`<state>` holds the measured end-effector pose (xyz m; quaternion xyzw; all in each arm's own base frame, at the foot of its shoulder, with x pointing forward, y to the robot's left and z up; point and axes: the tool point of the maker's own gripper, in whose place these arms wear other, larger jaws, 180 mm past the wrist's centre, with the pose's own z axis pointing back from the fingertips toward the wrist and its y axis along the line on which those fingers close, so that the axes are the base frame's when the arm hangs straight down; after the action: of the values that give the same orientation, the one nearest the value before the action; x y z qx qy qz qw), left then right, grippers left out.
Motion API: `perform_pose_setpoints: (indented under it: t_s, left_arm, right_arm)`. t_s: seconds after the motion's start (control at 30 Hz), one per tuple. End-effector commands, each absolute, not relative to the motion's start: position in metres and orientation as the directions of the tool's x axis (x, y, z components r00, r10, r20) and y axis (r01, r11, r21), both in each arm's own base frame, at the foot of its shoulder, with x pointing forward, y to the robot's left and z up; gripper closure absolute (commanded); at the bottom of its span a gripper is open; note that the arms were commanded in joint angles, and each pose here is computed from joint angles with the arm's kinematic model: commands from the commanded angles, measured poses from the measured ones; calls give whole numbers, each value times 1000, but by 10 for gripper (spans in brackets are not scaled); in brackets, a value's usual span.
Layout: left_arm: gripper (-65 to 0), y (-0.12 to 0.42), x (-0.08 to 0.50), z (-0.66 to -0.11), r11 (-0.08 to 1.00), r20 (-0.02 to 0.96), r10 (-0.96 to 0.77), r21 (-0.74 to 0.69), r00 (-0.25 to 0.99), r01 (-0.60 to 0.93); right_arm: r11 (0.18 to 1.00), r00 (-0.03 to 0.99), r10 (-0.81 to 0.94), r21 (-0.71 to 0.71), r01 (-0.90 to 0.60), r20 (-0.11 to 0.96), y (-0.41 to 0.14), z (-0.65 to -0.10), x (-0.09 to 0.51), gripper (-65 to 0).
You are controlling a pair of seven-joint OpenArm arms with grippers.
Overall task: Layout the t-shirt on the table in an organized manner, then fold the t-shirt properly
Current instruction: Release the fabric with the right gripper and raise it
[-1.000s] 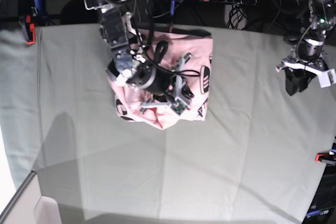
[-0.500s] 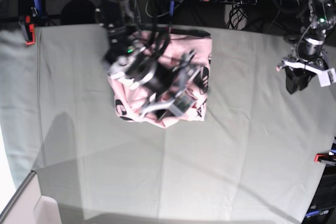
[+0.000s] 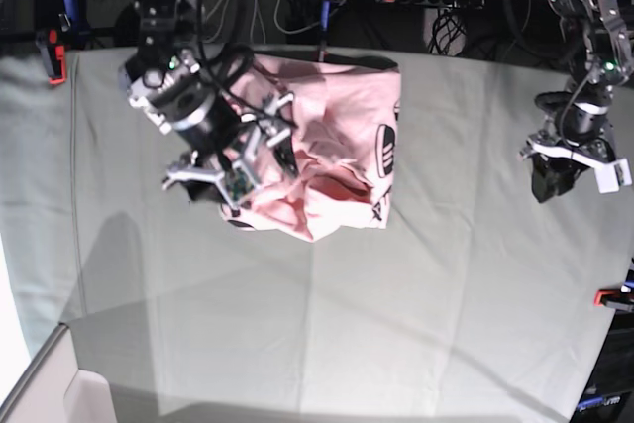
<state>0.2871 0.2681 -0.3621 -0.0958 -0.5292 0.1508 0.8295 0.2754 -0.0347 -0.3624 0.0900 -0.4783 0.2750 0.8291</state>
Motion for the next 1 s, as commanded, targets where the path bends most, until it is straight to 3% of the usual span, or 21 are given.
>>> perform_pose_setpoints:
  t_s: [0.0, 0.43, 0.6, 0.8, 0.97]
  left_arm:
    - [-208, 272, 295, -348, 940, 871, 340, -314, 355, -131]
    - [-208, 271, 300, -345, 940, 874, 342, -317, 345, -128]
    - [-208, 273, 298, -346, 940, 873, 342, -316, 348, -132]
    - [-208, 274, 298, -345, 939, 873, 343, -315, 346, -135]
    - [-208, 274, 299, -344, 939, 874, 343, -316, 343, -134]
  right_arm:
    - [835, 337, 336, -114, -538, 880, -30, -344, 284, -430]
    - [828, 396, 333, -65, -557, 856, -23, -368, 271, -405]
    - [826, 418, 331, -46, -562, 846, -22, -377, 266, -286]
    - [803, 407, 338, -35, -594, 849, -7, -374, 251, -36]
    - [760, 395, 343, -4, -650, 852, 21, -369, 226, -25]
